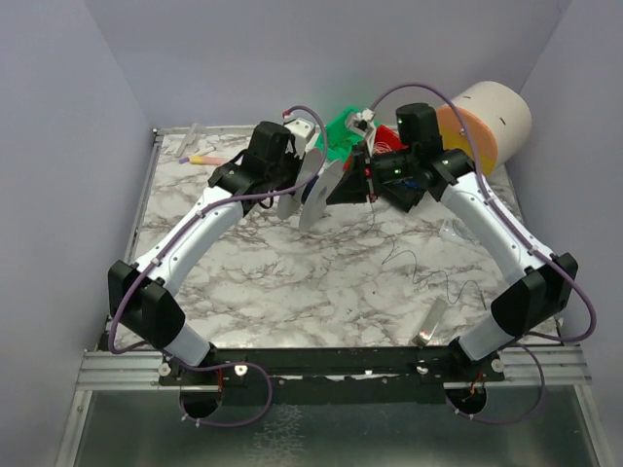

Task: Wrap the cables
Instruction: Wrap the cable around the cable reel.

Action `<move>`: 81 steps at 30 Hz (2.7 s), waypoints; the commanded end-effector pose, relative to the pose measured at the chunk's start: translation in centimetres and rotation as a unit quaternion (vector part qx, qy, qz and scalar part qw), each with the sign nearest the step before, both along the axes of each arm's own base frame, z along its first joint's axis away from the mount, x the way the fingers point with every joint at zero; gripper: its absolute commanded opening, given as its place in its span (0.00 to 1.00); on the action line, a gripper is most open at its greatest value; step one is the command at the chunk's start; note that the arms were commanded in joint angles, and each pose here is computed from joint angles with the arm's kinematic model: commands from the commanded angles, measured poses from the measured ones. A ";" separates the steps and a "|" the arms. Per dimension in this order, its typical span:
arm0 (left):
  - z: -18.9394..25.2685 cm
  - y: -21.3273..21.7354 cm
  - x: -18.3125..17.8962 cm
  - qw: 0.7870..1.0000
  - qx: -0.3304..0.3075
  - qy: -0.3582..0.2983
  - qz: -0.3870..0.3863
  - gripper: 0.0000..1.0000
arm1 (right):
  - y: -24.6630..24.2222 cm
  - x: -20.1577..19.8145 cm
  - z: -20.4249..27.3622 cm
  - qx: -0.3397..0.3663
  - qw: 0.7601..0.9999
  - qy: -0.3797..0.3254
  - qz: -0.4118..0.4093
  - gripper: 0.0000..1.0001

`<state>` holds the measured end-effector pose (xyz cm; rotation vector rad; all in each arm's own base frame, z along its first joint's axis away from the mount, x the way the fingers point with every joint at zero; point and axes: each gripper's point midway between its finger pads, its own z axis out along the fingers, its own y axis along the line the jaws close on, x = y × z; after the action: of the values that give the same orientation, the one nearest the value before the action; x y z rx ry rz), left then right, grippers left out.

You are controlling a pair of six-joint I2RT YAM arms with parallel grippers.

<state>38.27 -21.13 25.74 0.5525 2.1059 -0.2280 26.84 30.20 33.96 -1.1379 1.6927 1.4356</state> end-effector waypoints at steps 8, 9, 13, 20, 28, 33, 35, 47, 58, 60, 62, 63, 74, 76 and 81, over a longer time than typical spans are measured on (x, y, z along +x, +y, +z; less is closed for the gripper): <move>3.9 0.8 3.9 0.992 -0.115 -0.010 0.053 0.00 | 4.3 -5.0 -8.2 -0.034 0.990 -0.010 0.138 0.00; 4.3 0.9 4.2 0.991 -0.122 -0.009 0.054 0.00 | 4.5 -5.3 -8.9 -0.037 0.989 -0.009 0.144 0.00; 5.8 1.2 4.8 0.984 -0.170 -0.002 0.053 0.00 | 5.0 -5.9 -11.3 -0.042 0.987 -0.003 0.158 0.00; 9.2 1.7 4.8 0.966 -0.258 0.004 0.027 0.00 | 4.9 -6.7 -14.6 -0.040 0.983 0.025 0.177 0.00; 11.8 3.6 3.7 0.943 -0.333 0.006 -0.015 0.00 | 4.2 -6.5 -15.7 -0.022 0.987 0.049 0.154 0.01; 12.6 3.5 2.2 0.933 -0.356 0.012 -0.054 0.00 | 3.4 -2.6 -16.9 -0.051 0.998 0.013 0.033 0.01; 12.9 3.5 1.6 0.930 -0.362 0.009 -0.065 0.00 | 2.4 -0.8 -17.0 -0.053 0.998 0.002 -0.022 0.01; 13.5 3.2 -1.5 0.910 -0.390 0.020 -0.138 0.00 | -8.0 13.2 -16.2 -0.114 0.903 -0.072 -0.408 0.00; 10.5 2.5 -4.1 0.917 -0.351 0.059 -0.180 0.00 | -14.9 20.9 -10.6 -0.182 0.771 -0.253 -0.556 0.00; 9.5 2.2 -4.6 0.921 -0.334 0.067 -0.187 0.00 | -15.6 21.6 -9.1 -0.178 0.763 -0.257 -0.566 0.00; 8.5 2.0 -4.9 0.930 -0.308 0.067 -0.189 0.00 | -16.0 22.1 -7.9 -0.178 0.763 -0.258 -0.565 0.00; 8.0 1.9 -5.0 0.936 -0.290 0.064 -0.188 0.00 | -16.2 22.2 -7.5 -0.180 0.765 -0.258 -0.562 0.01; 5.3 2.1 -4.0 0.988 -0.098 -0.020 -0.116 0.00 | -15.6 20.0 -4.8 -0.215 0.826 -0.238 -0.465 0.01; 5.2 1.9 -3.9 0.991 -0.078 -0.030 -0.109 0.00 | -14.9 19.1 -4.6 -0.219 0.842 -0.222 -0.440 0.00; 4.9 1.7 -3.4 0.994 -0.033 -0.049 -0.087 0.00 | -13.5 17.1 -4.3 -0.222 0.876 -0.180 -0.388 0.00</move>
<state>33.79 -21.55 30.39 0.7202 1.9522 -0.5928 46.01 16.15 30.93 -0.6279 1.8007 0.2136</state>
